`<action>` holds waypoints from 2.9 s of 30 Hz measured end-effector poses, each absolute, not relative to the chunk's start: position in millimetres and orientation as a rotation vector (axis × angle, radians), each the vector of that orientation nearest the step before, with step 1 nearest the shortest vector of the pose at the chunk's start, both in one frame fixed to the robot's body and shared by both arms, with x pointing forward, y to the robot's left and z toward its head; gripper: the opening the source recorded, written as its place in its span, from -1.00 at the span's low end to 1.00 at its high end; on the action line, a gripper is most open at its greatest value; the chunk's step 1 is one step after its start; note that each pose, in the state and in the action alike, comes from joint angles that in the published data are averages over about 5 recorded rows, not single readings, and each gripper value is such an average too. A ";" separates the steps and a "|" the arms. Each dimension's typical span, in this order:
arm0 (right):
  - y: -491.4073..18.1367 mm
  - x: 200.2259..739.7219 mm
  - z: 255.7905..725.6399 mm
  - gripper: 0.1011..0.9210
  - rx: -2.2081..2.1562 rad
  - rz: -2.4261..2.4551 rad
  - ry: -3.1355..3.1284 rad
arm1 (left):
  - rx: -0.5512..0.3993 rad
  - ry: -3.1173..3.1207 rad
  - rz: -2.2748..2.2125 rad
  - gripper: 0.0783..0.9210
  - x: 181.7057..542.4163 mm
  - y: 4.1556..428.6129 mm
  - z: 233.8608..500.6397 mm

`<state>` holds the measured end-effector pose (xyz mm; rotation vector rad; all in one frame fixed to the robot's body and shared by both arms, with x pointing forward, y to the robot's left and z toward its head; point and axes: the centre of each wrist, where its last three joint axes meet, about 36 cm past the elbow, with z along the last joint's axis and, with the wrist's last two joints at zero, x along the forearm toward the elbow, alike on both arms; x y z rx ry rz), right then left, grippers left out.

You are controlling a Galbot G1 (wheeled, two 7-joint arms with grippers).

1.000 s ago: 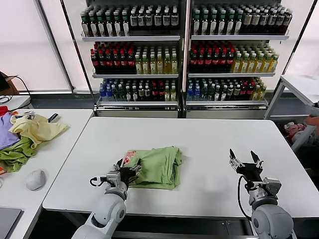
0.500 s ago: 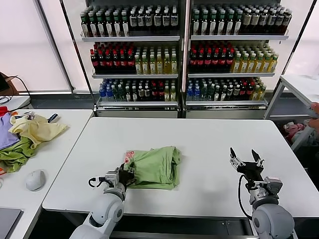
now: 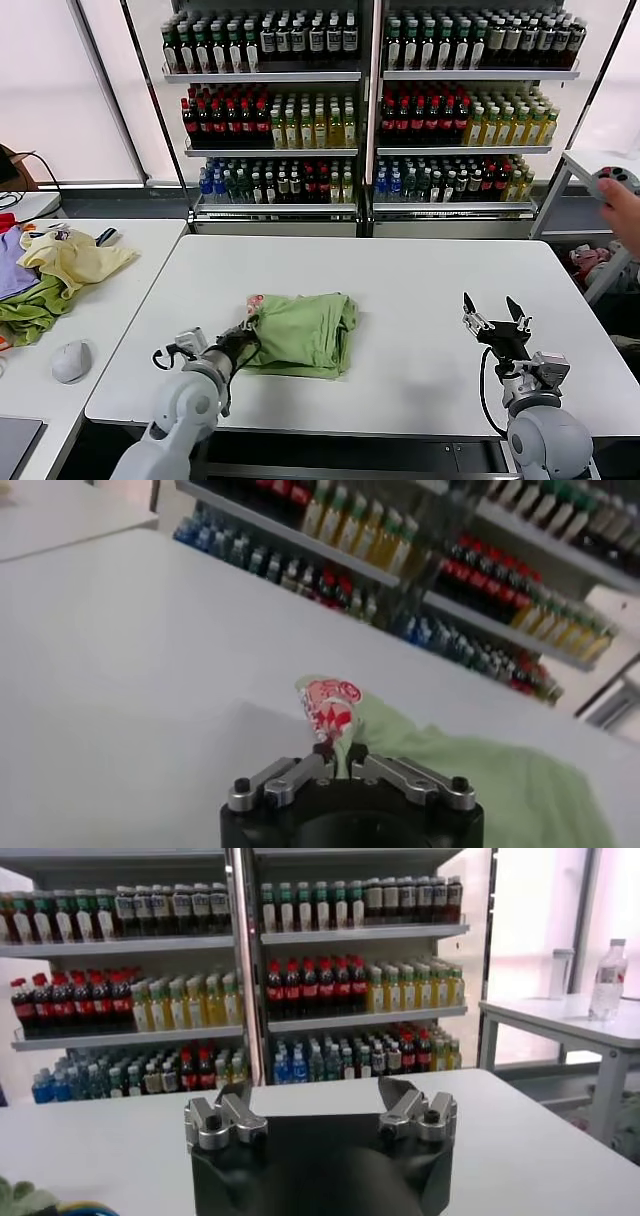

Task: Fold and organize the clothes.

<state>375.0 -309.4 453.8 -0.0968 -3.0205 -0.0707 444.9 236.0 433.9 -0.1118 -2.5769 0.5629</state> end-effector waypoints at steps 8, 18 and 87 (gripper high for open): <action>-307.1 378.7 454.3 0.76 -0.088 -0.083 -3.031 | -0.046 -2.650 0.634 -0.89 448.8 302.2 480.3; -297.1 377.4 455.3 0.76 -0.071 -0.102 -3.042 | -0.034 -2.789 0.512 -0.89 441.0 319.7 528.7; -144.6 512.0 380.9 0.54 0.139 -0.288 -2.710 | -0.082 -3.058 -0.033 0.77 385.7 168.1 419.2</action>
